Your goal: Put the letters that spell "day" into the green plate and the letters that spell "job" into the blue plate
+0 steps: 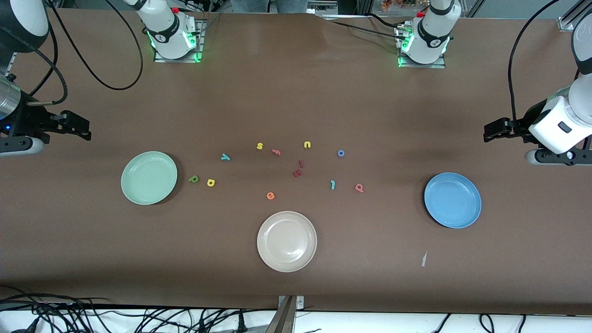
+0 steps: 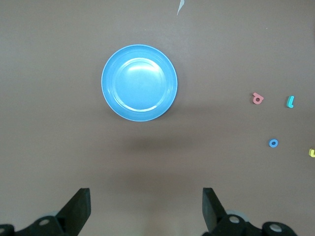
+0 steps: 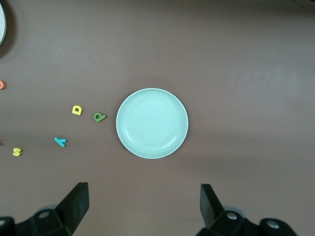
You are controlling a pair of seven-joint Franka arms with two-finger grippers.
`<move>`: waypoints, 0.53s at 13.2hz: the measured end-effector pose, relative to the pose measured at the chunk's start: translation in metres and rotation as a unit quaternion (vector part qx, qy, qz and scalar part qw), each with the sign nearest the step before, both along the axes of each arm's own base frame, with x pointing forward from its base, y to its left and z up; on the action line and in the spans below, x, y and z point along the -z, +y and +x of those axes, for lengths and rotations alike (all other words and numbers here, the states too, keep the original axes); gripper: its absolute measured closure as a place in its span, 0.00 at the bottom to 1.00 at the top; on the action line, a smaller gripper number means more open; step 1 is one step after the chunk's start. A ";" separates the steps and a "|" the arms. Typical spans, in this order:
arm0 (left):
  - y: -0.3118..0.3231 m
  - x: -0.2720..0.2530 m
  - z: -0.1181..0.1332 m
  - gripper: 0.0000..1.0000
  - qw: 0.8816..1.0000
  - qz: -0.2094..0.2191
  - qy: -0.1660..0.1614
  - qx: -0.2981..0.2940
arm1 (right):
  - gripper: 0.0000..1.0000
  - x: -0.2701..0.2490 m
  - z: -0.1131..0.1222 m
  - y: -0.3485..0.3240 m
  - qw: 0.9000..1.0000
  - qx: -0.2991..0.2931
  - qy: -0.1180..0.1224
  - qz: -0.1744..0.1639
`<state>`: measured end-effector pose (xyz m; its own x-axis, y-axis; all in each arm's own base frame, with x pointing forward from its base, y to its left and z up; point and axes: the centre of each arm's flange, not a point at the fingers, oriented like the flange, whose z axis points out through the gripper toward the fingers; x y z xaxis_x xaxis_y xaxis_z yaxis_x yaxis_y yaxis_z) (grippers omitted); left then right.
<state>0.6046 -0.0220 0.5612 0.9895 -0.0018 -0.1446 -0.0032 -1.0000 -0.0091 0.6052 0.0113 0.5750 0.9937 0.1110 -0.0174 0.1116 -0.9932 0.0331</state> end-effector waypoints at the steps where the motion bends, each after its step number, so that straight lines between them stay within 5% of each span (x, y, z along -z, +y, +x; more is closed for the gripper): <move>1: 0.001 0.000 0.000 0.00 1.000 -0.004 0.000 -0.001 | 0.00 0.000 0.000 0.000 1.000 0.000 0.000 0.000; 7: -0.004 0.000 0.004 0.00 1.000 -0.018 -0.012 0.007 | 0.00 -0.001 0.001 0.000 1.000 0.000 -0.005 0.000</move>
<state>0.6089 -0.0264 0.5608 0.9925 -0.0197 -0.1203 -0.0167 -0.9995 0.0262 0.6059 0.0118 0.5762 0.9937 0.1119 -0.0079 0.1121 -0.9931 0.0337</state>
